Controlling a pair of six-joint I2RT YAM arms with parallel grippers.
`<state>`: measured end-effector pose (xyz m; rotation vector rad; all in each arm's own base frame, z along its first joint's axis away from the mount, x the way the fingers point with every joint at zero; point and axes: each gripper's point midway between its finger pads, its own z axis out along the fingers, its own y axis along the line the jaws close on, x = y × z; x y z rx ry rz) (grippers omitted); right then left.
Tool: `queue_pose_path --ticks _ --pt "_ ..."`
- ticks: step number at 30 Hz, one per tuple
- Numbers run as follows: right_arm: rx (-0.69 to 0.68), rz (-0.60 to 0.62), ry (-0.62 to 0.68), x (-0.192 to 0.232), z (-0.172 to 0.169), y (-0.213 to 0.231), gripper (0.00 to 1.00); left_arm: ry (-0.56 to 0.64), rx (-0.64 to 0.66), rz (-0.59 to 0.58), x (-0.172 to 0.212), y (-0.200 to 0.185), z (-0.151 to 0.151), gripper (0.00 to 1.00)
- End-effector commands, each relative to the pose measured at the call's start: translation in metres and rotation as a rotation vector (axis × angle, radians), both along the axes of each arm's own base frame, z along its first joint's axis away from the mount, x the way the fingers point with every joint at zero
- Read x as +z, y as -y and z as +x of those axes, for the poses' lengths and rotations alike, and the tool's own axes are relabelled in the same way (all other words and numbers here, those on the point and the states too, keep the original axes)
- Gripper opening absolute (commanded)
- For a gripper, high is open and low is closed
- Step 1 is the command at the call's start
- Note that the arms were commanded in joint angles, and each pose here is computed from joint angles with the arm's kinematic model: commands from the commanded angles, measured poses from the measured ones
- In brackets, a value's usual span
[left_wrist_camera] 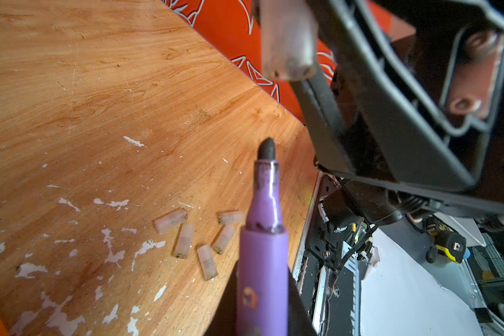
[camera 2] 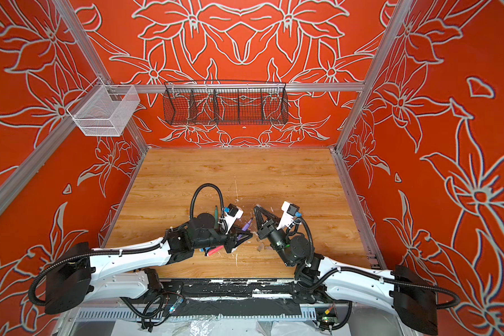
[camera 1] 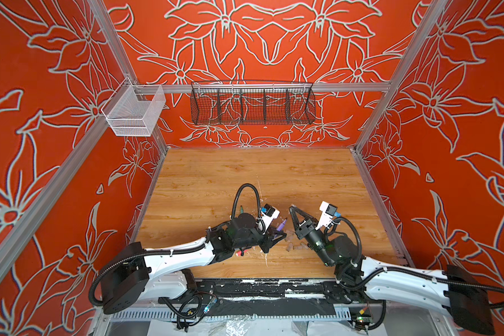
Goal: Insert the pens into the pen caps
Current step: 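Lower the cap in the right gripper down over the purple marker tip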
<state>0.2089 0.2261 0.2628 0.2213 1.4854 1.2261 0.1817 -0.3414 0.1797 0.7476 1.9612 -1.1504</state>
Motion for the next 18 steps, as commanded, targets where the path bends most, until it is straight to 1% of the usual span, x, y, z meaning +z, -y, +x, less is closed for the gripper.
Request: queue_pose_path --ticks 1,7,18 --pt "0.024 -0.005 -0.018 -0.007 -0.001 -0.004 0.00 0.051 -0.008 -0.049 0.024 0.004 0.000 0.00" --pt "0.040 -0.001 -0.029 -0.010 0.000 -0.011 0.00 0.063 0.016 -0.041 0.025 0.001 0.003 0.00" --pt "0.109 0.010 -0.044 -0.008 -0.002 -0.029 0.00 0.075 0.057 -0.027 0.024 -0.004 0.009 0.00"
